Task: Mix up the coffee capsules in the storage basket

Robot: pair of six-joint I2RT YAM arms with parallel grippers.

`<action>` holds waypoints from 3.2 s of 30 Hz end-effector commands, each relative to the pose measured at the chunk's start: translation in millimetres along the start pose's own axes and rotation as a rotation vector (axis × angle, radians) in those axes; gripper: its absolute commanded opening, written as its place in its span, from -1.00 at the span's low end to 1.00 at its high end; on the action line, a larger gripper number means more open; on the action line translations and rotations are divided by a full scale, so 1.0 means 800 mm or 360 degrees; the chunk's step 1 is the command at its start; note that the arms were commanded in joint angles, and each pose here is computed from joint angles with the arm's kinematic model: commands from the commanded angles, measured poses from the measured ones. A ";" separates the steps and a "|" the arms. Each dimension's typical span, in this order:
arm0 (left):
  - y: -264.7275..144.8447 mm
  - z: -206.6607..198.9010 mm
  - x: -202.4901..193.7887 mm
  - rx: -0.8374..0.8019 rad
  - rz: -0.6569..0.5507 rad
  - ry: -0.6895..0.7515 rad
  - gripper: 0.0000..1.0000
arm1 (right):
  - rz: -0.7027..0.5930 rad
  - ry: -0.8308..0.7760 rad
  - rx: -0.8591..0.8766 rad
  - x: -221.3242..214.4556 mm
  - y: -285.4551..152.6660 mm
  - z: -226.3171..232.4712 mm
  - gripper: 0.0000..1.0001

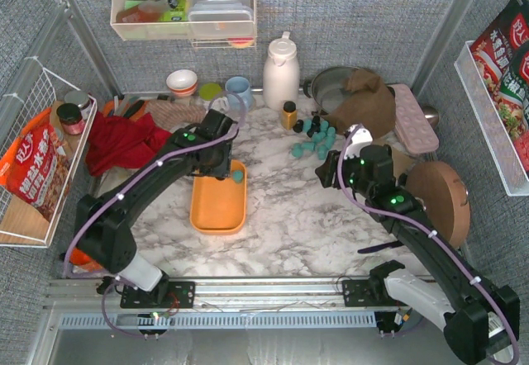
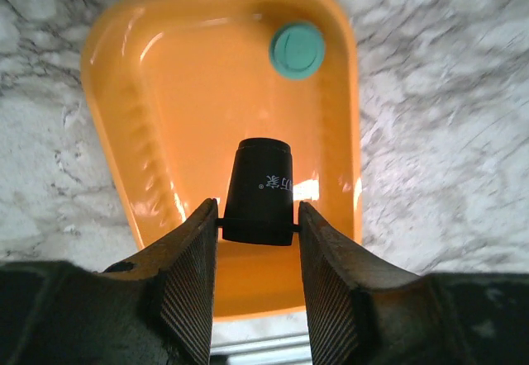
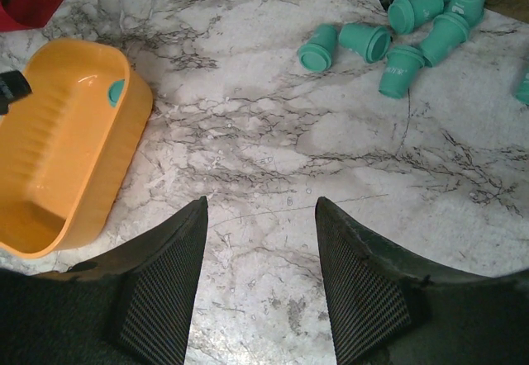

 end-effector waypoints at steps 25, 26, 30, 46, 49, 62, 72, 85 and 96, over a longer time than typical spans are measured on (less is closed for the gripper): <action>0.109 0.039 -0.001 0.0192 0.0893 0.0228 -0.02 | -0.0013 0.0025 0.0076 0.003 -0.002 0.010 0.18; 0.110 0.039 0.000 0.0188 0.0885 0.0224 0.00 | -0.0014 0.0027 0.0075 0.003 -0.001 0.009 0.18; 0.115 0.032 0.003 0.0154 0.0866 0.0210 0.03 | -0.0002 0.0031 0.0085 0.001 0.001 0.011 0.18; 0.123 0.019 0.034 0.0143 0.0685 0.0163 0.12 | -0.0003 0.0029 0.0107 0.001 0.002 0.014 0.18; 0.107 0.011 0.050 0.0104 0.0597 0.0138 0.14 | -0.0001 0.0028 0.0113 0.001 0.003 0.015 0.18; 0.025 -0.012 0.081 -0.0090 0.0132 0.0080 0.20 | 0.0129 -0.0008 -0.0116 -0.034 0.040 -0.012 0.17; -0.017 -0.007 0.074 -0.0292 -0.0403 0.0060 0.91 | 0.0081 -0.0027 -0.0122 -0.066 0.148 0.002 0.60; -0.091 0.046 0.034 -0.0374 -0.0842 -0.0044 0.98 | 0.0258 0.0022 -0.0478 -0.063 0.267 -0.025 0.53; -0.110 0.059 0.021 -0.0453 -0.1002 -0.0068 0.98 | 0.0583 -0.0103 -0.0726 -0.067 0.279 -0.038 0.36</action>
Point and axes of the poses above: each gripper's point midway between its finger pads, its own y axis out along the fingers, its own z axis along the line the jaws close on, x = y × z, the point moved 3 cm from there along -y, back along the fingers, and after that the axes turned 14 degrees about -y, right-handed, at the moved point
